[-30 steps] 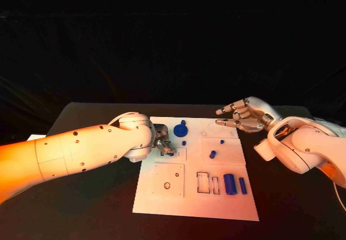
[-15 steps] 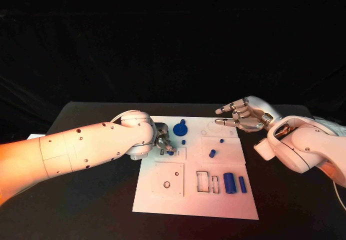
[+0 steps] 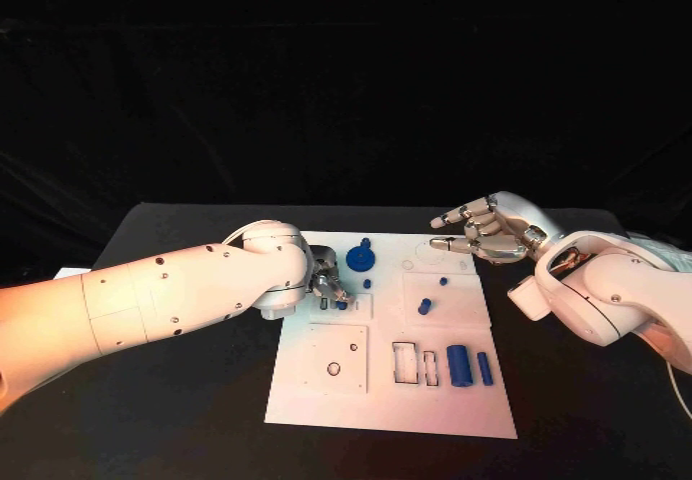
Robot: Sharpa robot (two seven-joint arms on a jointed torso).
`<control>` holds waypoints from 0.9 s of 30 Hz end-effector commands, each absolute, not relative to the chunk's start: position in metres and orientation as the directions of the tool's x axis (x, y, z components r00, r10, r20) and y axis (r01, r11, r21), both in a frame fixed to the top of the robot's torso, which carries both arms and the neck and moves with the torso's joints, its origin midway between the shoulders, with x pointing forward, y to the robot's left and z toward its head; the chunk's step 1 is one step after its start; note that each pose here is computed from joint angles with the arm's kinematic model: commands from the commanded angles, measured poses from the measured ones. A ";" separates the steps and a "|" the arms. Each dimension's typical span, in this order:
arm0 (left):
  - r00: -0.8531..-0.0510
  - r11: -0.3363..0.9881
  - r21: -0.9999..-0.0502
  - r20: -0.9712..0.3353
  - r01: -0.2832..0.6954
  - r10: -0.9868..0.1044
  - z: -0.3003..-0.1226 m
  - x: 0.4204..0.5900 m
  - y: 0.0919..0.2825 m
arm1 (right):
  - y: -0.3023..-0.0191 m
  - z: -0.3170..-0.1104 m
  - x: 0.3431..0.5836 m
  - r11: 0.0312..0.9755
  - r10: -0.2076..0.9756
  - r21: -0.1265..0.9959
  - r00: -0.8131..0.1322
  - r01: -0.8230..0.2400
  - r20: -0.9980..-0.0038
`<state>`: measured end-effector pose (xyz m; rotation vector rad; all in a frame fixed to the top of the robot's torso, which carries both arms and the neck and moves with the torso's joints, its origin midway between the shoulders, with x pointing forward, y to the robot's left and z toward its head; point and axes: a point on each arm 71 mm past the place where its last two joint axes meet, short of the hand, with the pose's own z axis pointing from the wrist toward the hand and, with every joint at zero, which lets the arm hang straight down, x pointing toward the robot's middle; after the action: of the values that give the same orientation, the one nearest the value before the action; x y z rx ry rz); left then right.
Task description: Assemble the parts on the task board
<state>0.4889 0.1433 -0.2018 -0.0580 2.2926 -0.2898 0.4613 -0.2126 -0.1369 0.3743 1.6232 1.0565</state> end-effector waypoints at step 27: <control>-0.691 0.982 -0.187 -0.710 -0.003 -0.137 -0.209 0.486 0.151 | -0.213 -0.138 0.461 0.557 0.701 0.782 -0.348 -0.279 -0.623</control>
<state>0.4888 0.1460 -0.2033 -0.0640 2.2988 -0.2876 0.4616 -0.2140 -0.1371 0.3761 1.6242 1.0524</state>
